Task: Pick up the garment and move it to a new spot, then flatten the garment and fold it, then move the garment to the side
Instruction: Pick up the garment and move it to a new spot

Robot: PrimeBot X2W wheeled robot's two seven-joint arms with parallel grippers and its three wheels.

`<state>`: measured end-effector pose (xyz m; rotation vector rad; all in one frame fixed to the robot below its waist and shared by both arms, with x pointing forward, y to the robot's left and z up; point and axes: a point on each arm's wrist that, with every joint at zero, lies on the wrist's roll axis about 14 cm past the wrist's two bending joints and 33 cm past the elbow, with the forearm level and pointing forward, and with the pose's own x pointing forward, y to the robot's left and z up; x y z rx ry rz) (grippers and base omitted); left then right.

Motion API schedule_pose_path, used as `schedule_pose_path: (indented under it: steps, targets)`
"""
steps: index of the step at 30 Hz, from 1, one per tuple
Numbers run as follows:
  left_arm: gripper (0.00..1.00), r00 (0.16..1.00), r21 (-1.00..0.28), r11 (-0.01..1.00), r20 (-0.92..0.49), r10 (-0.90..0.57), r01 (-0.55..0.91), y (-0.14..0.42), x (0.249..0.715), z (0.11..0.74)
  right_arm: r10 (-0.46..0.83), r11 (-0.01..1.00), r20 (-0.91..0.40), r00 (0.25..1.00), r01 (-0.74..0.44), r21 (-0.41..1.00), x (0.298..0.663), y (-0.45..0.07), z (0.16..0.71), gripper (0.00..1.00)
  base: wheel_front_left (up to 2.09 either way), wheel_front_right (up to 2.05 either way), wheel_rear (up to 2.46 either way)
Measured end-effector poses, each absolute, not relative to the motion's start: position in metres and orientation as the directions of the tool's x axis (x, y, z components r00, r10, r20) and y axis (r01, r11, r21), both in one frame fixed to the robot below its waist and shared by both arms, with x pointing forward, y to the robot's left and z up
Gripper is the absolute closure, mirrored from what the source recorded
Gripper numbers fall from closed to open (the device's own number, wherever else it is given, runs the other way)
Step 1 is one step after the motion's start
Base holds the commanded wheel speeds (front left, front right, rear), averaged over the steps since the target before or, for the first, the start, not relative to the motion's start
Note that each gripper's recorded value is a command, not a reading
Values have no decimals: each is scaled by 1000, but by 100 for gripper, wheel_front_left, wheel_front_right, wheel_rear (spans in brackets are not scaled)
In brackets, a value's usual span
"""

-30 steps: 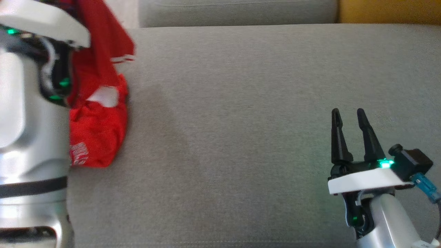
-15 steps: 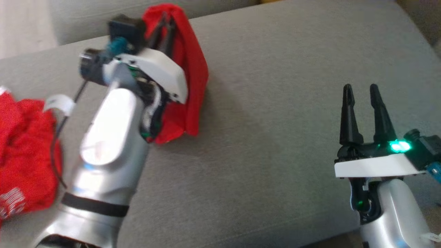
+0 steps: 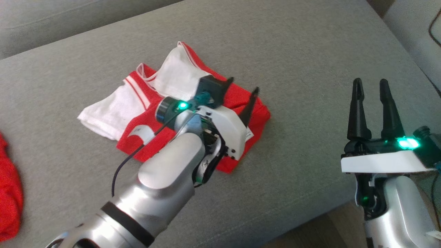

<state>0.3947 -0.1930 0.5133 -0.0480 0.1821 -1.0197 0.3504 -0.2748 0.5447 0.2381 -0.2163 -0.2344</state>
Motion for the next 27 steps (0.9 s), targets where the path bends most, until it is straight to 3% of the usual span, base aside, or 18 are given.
schedule_pose_path:
  steps: [7, 14, 20, 27]
  targets:
    - [0, 696, -133, 692, -20, -718, 710, -148, 443, 534, -200, 952, 185, 962, 146, 270, 366, -258, 543, 0, 0, 0, 0]
    - [0, 882, -78, 879, 49, -469, 471, -28, 493, 549, -102, 965, 149, 984, 61, 255, 377, -224, 528, 0, 0, 0, 0]
    - [0, 961, -94, 958, -32, -274, 270, 73, 459, 509, 5, 970, 106, 994, -31, 242, 383, -188, 513, 0, 0, 0, 0]
    - [0, 988, -146, 987, -122, -90, 72, 138, 386, 466, 108, 969, 79, 991, -122, 213, 386, -154, 504, 0, 0, 0, 0]
